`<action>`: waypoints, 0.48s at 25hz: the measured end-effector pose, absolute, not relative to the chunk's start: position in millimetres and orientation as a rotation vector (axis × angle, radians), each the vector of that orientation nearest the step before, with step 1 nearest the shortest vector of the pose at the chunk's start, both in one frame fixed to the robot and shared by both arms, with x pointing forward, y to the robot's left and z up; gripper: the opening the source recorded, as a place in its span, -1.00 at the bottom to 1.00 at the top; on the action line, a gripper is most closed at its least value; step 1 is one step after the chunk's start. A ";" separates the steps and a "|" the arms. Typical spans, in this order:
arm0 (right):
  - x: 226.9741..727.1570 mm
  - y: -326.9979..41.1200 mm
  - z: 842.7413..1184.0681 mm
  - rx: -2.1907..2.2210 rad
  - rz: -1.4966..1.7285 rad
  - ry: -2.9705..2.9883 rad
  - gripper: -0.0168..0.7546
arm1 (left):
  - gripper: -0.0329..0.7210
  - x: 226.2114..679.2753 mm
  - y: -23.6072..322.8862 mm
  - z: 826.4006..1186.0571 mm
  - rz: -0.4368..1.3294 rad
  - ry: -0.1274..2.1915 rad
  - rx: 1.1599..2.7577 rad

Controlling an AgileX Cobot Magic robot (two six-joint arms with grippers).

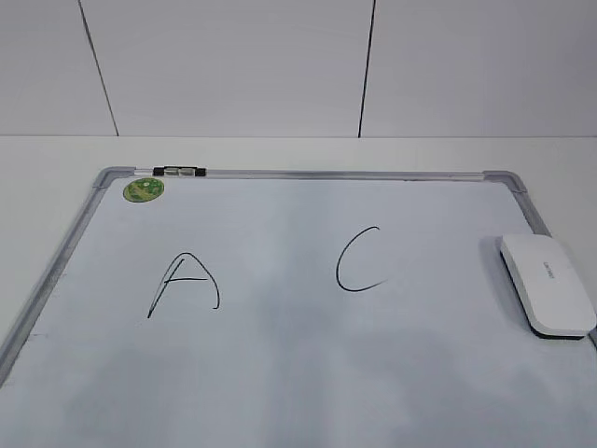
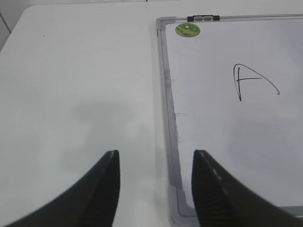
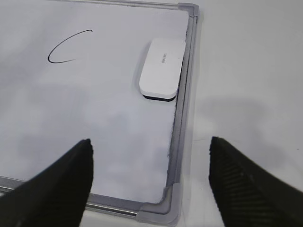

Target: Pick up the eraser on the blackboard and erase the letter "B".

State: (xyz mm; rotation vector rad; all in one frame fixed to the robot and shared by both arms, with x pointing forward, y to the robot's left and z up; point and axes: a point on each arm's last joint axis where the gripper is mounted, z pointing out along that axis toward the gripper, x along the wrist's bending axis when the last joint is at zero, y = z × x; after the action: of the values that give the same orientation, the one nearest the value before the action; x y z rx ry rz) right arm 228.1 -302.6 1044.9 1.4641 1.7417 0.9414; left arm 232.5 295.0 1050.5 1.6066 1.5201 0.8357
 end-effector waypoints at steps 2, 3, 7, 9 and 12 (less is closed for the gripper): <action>228.2 -303.2 1045.0 1.463 0.934 1.739 0.58 | 0.05 232.5 295.0 1050.5 0.836 1.520 1.607; 228.2 -303.2 1045.0 1.463 0.934 1.738 0.58 | 0.05 232.5 295.0 1050.5 0.836 1.520 1.607; 228.1 -303.2 1045.0 1.478 0.919 1.718 0.58 | 0.04 232.5 295.0 1050.5 0.836 1.520 1.607; 228.0 -302.9 1045.0 1.511 0.893 1.676 0.58 | 0.04 232.5 295.0 1050.5 0.836 1.520 1.607; 227.9 -302.6 1045.0 1.533 0.876 1.648 0.58 | 0.03 232.5 295.0 1050.5 0.836 1.520 1.607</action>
State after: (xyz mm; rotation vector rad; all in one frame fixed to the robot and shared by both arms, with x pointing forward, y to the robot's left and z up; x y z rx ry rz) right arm 227.9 -302.6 1045.0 1.5330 1.6483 0.8762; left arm 232.5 295.0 1050.5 1.6066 1.5201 0.8356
